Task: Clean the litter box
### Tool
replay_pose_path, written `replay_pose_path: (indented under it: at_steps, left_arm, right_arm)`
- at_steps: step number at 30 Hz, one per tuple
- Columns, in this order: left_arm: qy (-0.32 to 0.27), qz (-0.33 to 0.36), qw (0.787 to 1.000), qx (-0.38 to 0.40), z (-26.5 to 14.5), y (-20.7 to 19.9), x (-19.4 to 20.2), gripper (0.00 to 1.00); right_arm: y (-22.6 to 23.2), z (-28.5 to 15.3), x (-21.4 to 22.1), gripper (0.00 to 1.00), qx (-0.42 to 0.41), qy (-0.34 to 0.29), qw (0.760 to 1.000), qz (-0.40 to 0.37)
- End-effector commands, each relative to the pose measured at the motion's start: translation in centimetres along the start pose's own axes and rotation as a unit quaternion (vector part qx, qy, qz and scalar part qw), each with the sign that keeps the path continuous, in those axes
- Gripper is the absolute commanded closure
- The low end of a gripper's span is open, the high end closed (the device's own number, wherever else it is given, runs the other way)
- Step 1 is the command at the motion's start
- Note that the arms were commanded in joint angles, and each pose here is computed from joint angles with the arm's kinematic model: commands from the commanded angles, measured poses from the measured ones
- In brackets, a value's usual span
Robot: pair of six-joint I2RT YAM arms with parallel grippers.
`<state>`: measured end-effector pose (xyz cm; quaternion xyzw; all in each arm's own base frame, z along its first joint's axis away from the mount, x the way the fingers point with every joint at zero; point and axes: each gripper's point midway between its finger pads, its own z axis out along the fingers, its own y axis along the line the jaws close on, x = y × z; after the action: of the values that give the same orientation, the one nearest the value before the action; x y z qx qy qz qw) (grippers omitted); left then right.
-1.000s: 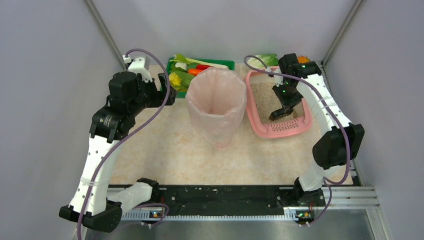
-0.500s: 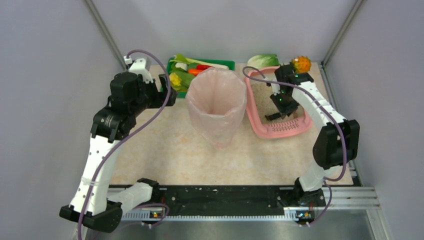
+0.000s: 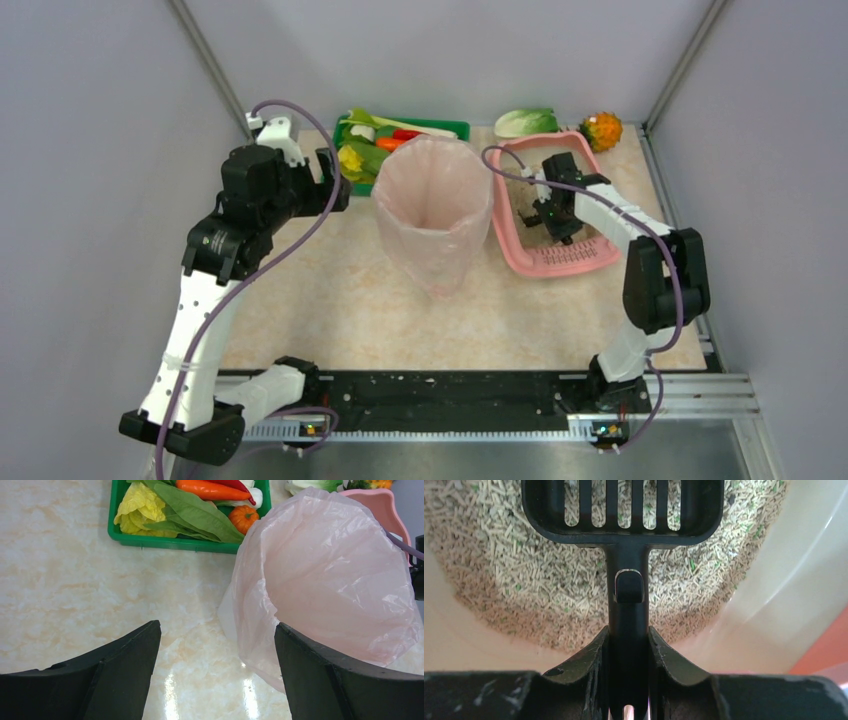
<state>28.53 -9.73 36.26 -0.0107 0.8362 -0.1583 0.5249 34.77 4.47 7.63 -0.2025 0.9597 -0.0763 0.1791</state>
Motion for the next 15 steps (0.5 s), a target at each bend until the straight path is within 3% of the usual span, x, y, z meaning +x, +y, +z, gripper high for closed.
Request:
replay_pose_path:
  at_steps: [1, 15]
  left_arm:
    - [-0.021, 0.005, 1.0, -0.002, -0.4, 0.0, -0.9, 0.11]
    - [-0.03, -0.001, 0.999, -0.011, -1.5, 0.3, -1.1, 0.11]
  right_arm:
    - [-0.6, 1.7, -3.2, 1.0, 0.015, -0.067, 0.997, 0.028]
    - [-2.0, 1.9, -8.4, 1.0, 0.034, -0.179, 0.98, 0.086]
